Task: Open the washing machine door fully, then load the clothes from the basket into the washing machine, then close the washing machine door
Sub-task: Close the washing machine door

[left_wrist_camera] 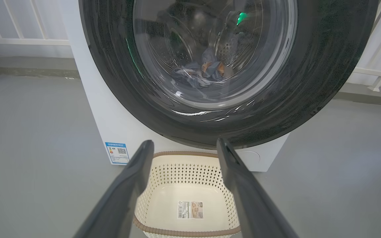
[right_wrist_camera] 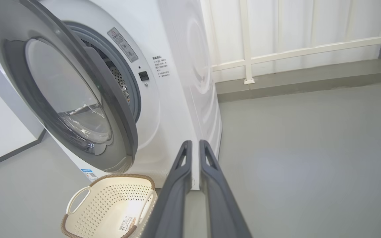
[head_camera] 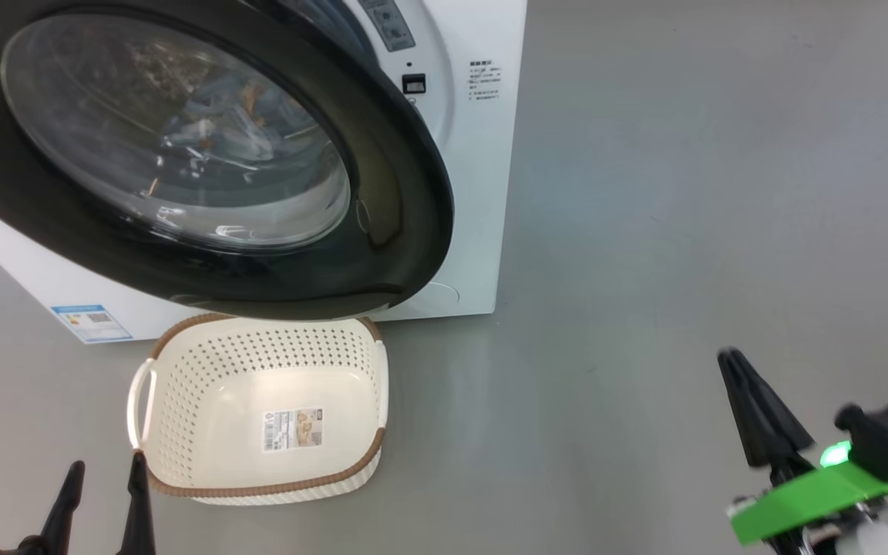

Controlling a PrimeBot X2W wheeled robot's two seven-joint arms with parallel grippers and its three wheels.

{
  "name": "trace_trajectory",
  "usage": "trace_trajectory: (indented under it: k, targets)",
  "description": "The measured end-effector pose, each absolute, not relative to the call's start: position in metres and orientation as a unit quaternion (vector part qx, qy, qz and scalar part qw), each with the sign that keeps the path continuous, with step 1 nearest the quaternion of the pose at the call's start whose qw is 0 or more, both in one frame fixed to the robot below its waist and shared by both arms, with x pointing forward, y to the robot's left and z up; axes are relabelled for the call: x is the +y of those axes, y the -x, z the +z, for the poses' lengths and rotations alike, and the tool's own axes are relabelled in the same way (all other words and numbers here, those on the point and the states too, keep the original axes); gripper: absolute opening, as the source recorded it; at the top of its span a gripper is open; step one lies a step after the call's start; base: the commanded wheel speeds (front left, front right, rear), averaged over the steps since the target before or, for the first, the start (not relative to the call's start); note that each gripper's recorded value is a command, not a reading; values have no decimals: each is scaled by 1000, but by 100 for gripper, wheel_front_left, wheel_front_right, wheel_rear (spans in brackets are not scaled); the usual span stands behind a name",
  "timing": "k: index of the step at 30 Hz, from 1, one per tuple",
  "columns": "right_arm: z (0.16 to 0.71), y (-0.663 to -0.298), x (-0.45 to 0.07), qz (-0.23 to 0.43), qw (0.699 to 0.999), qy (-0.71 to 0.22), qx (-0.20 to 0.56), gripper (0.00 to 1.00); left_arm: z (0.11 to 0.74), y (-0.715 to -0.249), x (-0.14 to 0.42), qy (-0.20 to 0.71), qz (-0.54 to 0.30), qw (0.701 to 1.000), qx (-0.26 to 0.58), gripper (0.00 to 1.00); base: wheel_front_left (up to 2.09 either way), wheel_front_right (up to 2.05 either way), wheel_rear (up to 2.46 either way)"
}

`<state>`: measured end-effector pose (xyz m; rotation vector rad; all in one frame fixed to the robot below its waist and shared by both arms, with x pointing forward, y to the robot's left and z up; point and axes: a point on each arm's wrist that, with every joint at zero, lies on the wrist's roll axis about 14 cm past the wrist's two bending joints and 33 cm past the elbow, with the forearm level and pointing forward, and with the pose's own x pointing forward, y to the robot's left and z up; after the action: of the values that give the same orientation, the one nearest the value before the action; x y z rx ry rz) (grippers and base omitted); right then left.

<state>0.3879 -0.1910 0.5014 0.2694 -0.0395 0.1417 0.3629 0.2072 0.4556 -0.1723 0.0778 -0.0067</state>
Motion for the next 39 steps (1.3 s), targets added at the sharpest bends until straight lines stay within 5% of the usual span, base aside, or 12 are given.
trace_trajectory:
  k: [21, 39]
  targets:
    - [598, -467, -53, 264, 941, -164, -132, 0, 463, -363, 220, 89, 22, 995, 25, 100, 0, 0, 0]
    - [558, -508, 18, 340, 923, -164, -68, 0, 459, -384, 229, 92, 45, 994, 25, 100, 0, 0, 0]
